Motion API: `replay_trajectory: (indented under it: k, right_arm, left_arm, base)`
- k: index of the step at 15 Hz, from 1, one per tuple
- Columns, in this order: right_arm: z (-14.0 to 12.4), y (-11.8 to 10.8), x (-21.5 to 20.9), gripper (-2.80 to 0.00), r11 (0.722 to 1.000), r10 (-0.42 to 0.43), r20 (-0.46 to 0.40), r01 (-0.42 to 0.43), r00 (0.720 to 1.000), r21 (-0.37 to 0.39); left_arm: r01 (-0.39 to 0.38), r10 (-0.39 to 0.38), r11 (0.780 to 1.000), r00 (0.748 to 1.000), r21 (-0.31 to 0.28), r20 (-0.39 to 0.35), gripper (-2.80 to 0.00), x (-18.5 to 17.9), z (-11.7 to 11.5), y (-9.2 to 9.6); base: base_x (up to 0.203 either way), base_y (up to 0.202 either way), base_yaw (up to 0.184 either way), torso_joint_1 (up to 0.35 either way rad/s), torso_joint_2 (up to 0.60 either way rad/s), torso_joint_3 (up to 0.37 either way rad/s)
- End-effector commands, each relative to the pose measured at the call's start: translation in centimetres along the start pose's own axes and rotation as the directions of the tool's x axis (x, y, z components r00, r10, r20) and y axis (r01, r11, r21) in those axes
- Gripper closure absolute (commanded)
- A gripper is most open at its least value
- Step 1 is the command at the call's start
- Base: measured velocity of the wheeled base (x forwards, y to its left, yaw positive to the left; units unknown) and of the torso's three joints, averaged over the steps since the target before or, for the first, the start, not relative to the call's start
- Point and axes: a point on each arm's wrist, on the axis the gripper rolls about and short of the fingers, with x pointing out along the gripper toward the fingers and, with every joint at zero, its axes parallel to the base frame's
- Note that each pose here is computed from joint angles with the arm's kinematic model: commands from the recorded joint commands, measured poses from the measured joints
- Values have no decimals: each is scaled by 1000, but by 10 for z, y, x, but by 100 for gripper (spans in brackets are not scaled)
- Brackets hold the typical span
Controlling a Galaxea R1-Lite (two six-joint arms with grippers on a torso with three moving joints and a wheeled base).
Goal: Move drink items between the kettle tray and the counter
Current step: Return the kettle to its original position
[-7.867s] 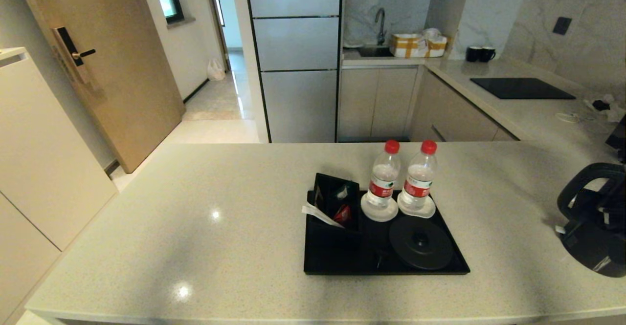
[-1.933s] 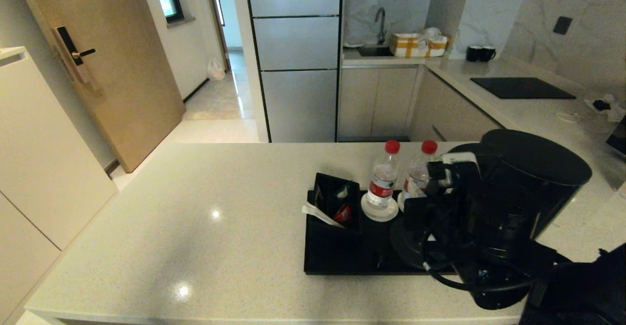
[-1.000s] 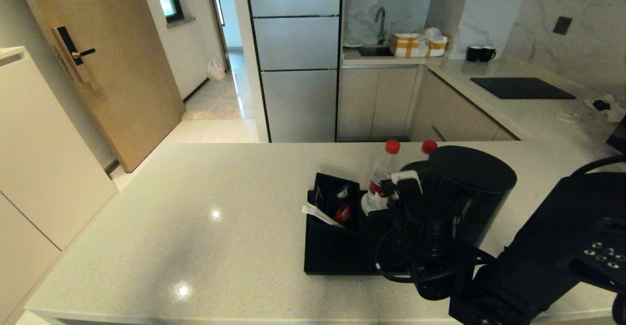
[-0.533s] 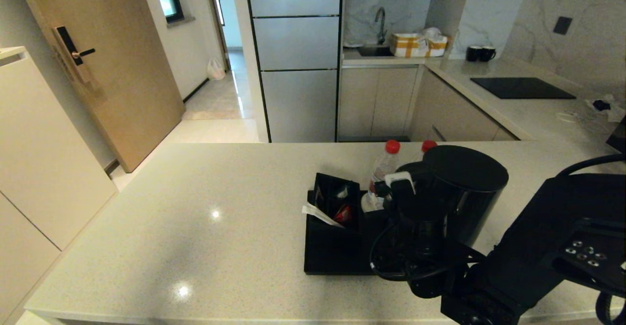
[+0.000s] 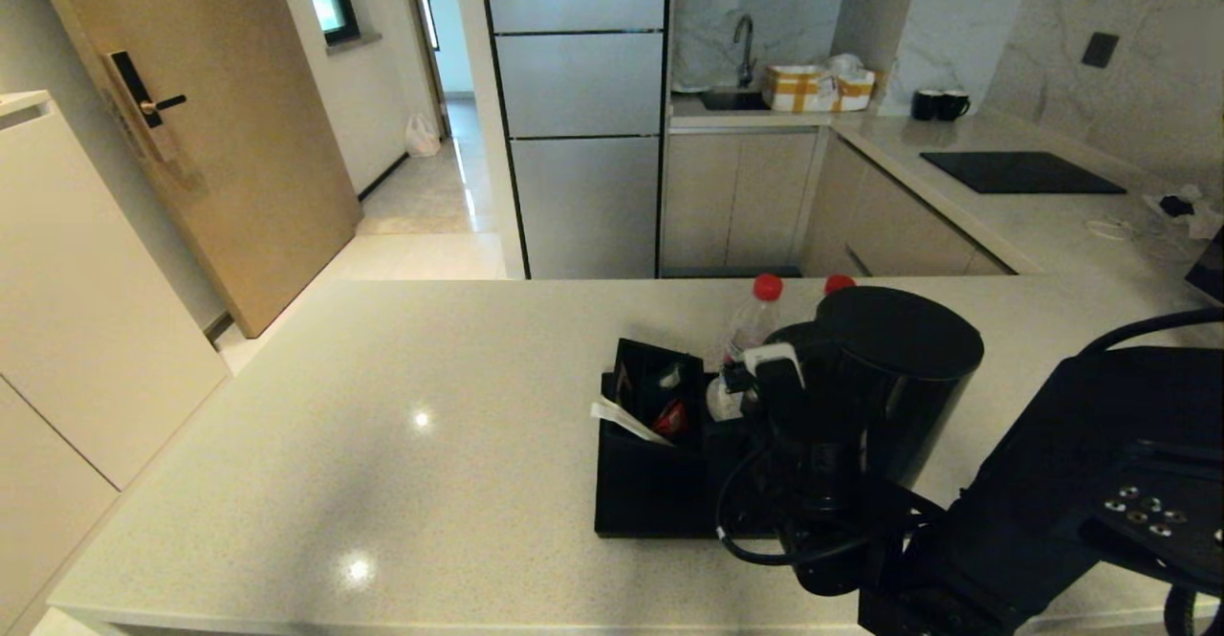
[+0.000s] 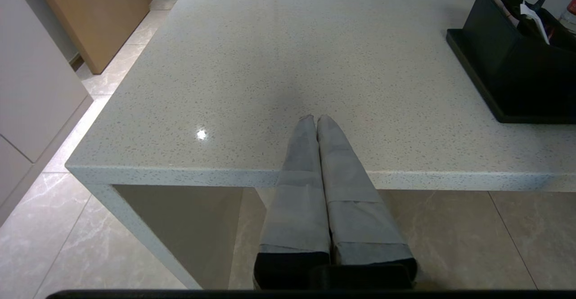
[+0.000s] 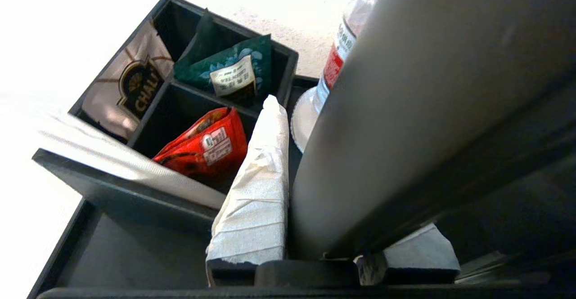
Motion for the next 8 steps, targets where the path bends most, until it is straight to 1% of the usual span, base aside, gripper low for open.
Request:
replay_trajectory:
  k: [1, 6, 7, 8]
  right_arm:
    - [-5, 1, 1, 0, 1000, -2, -8, 3, 1000, 4]
    - [-22, -1, 0, 0, 999, -3, -54, 5, 999, 38]
    - [-25, -1, 0, 0, 999, -3, -58, 6, 998, 53]
    - [-24, 0, 1, 0, 998, -3, -44, 6, 999, 68]
  left_arm:
    - [-1, 1, 1000, 1000, 0, 0, 0, 0, 0, 0]
    - [-1, 1, 1000, 1000, 0, 0, 0, 0, 0, 0]
    - [-1, 1, 1000, 1000, 0, 0, 0, 0, 0, 0]
    - [-1, 1, 1000, 1000, 0, 0, 0, 0, 0, 0]
  base:
    - [0, 0, 0, 0, 0, 0]
    - [0, 0, 0, 0, 0, 0]
    - [0, 0, 0, 0, 0, 0]
    - [0, 0, 0, 0, 0, 0]
